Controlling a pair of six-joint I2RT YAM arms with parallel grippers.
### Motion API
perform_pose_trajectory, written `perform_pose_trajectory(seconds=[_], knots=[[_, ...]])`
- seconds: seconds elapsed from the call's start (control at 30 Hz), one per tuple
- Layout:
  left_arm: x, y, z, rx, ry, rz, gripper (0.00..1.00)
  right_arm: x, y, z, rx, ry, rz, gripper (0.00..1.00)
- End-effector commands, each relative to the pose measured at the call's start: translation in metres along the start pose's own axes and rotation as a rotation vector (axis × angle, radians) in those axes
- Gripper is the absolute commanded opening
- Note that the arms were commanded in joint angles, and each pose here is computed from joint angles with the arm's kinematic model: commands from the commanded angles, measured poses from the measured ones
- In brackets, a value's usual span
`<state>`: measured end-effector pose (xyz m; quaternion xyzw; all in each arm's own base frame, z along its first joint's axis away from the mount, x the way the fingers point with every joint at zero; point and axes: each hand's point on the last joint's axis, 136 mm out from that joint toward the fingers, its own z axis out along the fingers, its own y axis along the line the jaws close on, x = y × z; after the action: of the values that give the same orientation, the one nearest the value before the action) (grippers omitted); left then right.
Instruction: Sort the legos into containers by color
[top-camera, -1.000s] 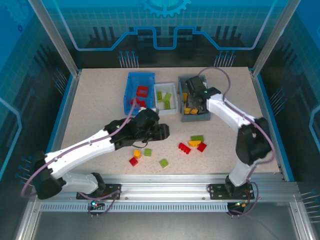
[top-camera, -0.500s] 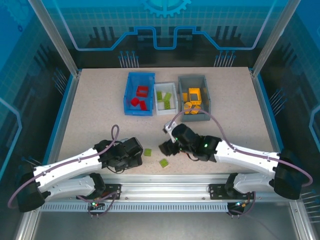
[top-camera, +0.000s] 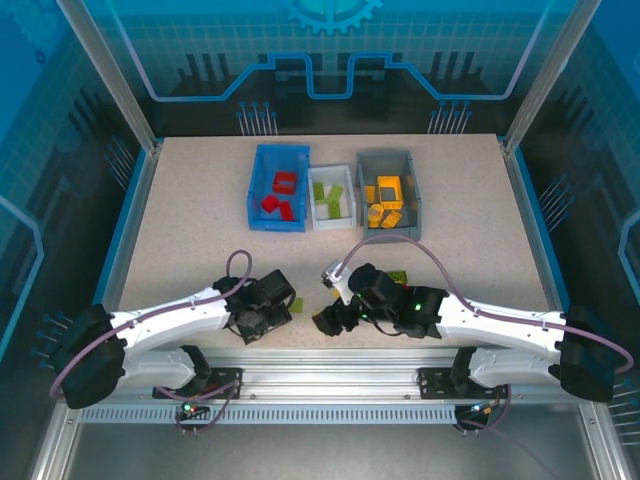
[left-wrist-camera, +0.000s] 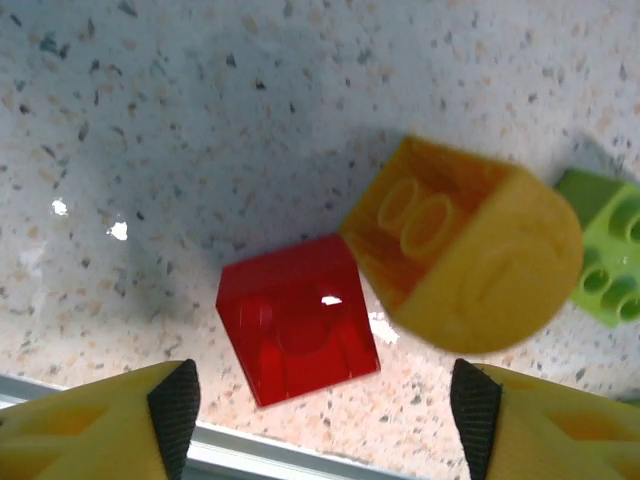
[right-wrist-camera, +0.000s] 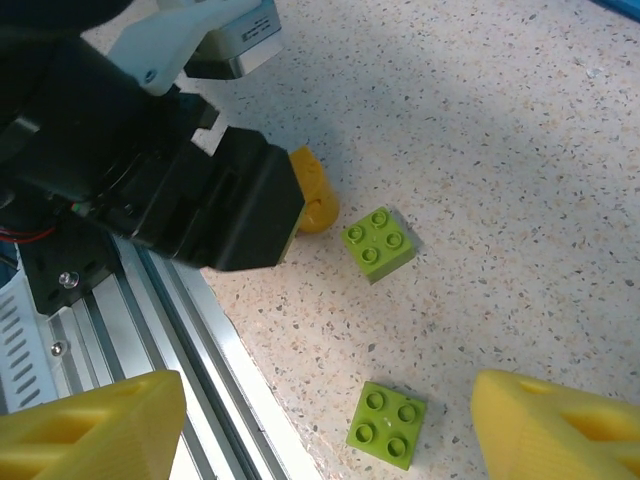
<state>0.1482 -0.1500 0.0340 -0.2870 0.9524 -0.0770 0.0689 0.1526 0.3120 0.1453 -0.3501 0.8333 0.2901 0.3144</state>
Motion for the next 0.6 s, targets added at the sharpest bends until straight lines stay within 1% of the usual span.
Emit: perform_pose_trajectory(seconds=[0.0, 0.2, 0.3, 0.4, 0.47, 0.5, 0.57], knots=[[-0.004, 0.003, 0.01, -0.007, 0.011, -0.013, 0.66, -0.012, 0.012, -0.006, -0.039, -0.036, 0.008, 0.77], [-0.003, 0.01, 0.019, -0.043, 0.026, 0.001, 0.56, -0.016, 0.013, -0.009, -0.033, -0.045, 0.018, 0.76], [-0.002, 0.013, 0.025, -0.052, 0.028, 0.006, 0.5, -0.017, 0.012, -0.01, -0.025, -0.047, 0.019, 0.76], [-0.003, 0.015, 0.027, -0.059, 0.023, 0.008, 0.4, -0.017, 0.011, -0.01, -0.022, -0.045, 0.02, 0.76], [-0.005, 0.013, 0.023, -0.05, 0.013, 0.015, 0.27, -0.017, 0.011, -0.011, -0.02, -0.048, 0.024, 0.75], [-0.006, 0.012, 0.019, -0.044, 0.008, 0.019, 0.25, -0.017, 0.011, -0.011, -0.019, -0.049, 0.024, 0.75], [-0.01, 0.009, 0.006, -0.033, -0.012, 0.031, 0.24, -0.021, 0.011, -0.014, -0.019, -0.064, 0.028, 0.75]])
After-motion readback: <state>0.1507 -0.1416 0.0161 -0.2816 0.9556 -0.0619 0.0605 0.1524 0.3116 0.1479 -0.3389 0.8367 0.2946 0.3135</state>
